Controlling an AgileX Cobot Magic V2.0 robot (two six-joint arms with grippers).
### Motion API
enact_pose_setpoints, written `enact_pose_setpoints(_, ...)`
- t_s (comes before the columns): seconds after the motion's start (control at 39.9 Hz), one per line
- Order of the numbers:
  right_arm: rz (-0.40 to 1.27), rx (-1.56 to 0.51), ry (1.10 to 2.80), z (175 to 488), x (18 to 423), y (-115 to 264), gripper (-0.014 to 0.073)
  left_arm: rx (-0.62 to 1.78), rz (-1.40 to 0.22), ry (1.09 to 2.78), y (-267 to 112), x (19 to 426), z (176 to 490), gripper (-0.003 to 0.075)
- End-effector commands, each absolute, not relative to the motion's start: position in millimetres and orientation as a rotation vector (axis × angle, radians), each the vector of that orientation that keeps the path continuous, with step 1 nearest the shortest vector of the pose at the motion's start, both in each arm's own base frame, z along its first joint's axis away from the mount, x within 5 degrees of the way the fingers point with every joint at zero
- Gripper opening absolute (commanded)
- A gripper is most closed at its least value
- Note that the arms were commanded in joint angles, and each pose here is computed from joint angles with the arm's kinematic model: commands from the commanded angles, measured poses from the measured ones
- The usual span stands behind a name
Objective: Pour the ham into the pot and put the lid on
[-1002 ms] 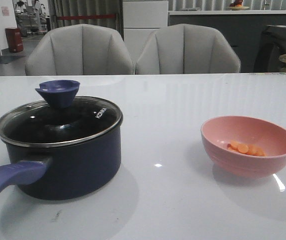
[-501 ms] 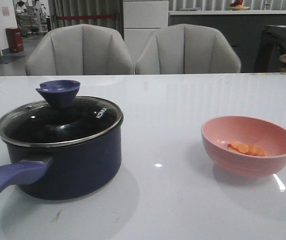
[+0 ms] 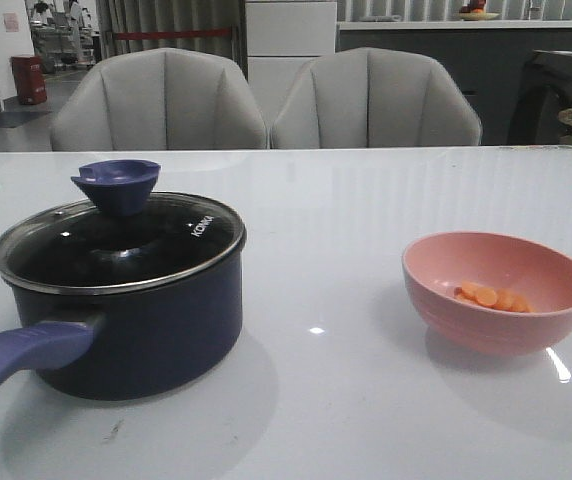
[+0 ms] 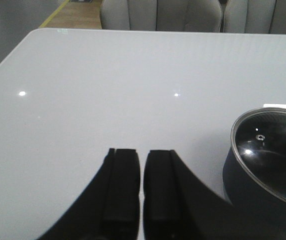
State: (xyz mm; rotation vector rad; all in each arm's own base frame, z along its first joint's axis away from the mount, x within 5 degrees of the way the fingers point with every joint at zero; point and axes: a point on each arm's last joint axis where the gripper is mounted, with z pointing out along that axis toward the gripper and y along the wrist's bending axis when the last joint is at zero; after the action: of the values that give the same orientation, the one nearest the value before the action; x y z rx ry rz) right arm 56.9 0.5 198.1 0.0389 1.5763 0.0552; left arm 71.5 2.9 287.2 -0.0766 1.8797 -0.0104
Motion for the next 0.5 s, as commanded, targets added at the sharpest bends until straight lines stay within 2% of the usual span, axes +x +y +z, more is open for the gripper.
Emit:
enact_pose_setpoints(0.0, 0.046, 0.028, 1.491, 202.4, 55.5, 0.5, 0.0152, -0.069, -0.029, 1.791, 1.7, 74.8, 302.1, 0.0316)
enact_pose_setpoints(0.15, 0.046, 0.028, 1.491, 202.4, 55.5, 0.5, 0.0152, -0.068, -0.027, 1.791, 1.8, 74.8, 302.1, 0.0512)
enact_pose_setpoints(0.23, 0.046, 0.028, 1.491, 202.4, 55.5, 0.5, 0.0152, -0.052, -0.037, 1.788, 0.6, 74.9, 302.4, 0.0569)
enact_pose_setpoints(0.48, 0.046, 0.028, 1.491, 202.4, 55.5, 0.5, 0.0152, 0.026, -0.078, 1.919, -6.4, 87.9, 314.5, 0.058)
